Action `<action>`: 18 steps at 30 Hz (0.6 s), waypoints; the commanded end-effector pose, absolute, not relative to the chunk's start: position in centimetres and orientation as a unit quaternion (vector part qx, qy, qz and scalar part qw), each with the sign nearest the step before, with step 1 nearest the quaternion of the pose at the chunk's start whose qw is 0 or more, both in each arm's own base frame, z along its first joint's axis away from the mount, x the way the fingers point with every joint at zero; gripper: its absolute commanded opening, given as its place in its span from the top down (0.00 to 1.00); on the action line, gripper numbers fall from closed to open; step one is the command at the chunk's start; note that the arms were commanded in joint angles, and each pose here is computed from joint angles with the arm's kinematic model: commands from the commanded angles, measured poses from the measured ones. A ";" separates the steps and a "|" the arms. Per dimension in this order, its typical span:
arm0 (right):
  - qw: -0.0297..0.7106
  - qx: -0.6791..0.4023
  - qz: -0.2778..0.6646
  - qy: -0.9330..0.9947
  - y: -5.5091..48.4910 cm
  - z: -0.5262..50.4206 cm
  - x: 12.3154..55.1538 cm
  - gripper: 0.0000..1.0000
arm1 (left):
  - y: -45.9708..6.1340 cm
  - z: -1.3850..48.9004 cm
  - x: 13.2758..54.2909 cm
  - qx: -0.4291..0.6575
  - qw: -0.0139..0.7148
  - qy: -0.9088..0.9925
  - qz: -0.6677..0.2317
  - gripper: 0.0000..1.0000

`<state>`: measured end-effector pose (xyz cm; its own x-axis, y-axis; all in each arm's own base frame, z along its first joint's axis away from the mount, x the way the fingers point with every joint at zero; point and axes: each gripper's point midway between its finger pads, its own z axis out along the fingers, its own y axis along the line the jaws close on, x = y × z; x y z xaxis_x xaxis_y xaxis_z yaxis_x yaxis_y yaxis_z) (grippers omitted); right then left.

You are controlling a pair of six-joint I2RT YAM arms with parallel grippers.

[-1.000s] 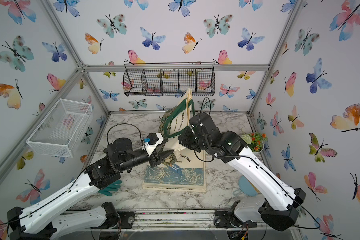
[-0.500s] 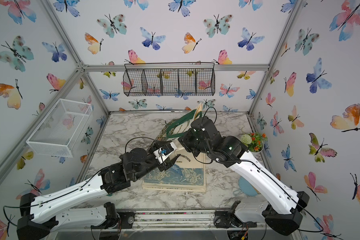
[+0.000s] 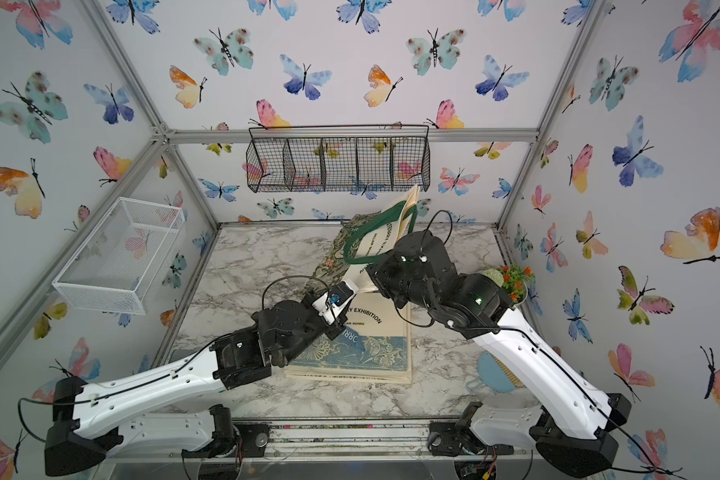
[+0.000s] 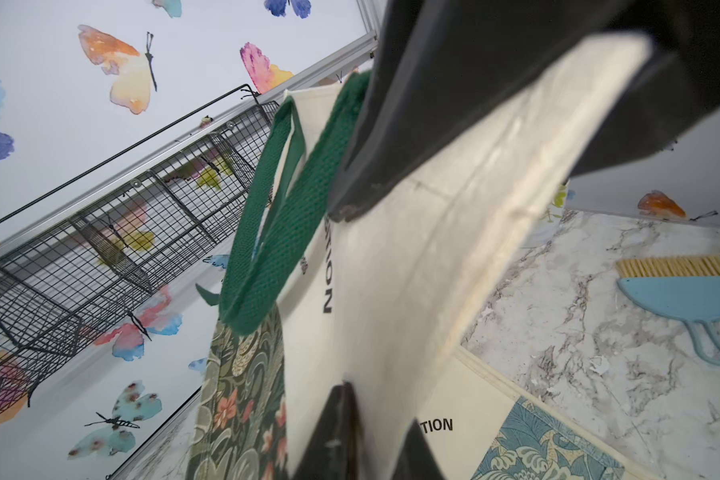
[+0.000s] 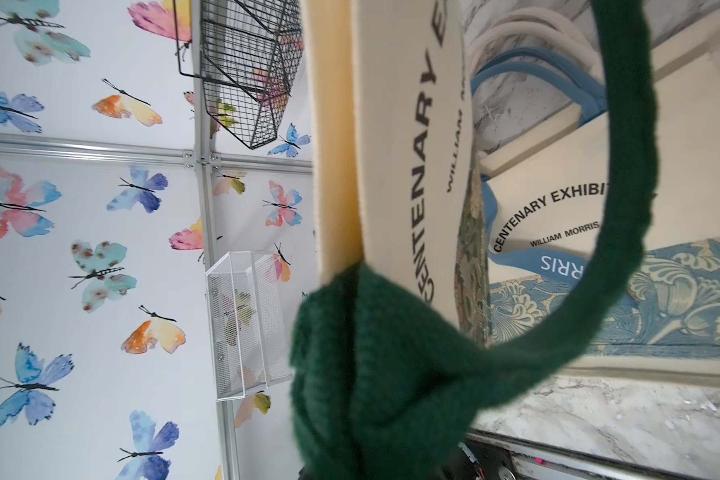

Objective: Put away the canvas bag
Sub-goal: Press the canvas bag.

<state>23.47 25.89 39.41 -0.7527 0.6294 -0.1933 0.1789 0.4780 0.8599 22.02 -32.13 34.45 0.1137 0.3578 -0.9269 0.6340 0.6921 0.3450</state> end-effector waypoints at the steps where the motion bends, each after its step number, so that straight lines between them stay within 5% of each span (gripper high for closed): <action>1: 0.295 0.236 0.506 0.775 24.4 45.4 22.8 0.98 | -29.5 32.7 23.7 0.345 0.629 0.696 -0.037 0.99; 7: 0.273 0.219 0.507 0.788 25.3 43.8 22.3 0.97 | -29.6 33.0 23.6 0.349 0.629 0.694 -0.035 1.00; 11: 0.260 0.200 0.516 0.791 25.6 42.7 21.5 0.71 | -29.0 33.1 23.9 0.347 0.632 0.693 -0.012 1.00; 18: 0.228 0.191 0.504 0.811 25.3 39.6 20.1 0.73 | -28.2 32.6 24.0 0.340 0.632 0.696 -0.001 1.00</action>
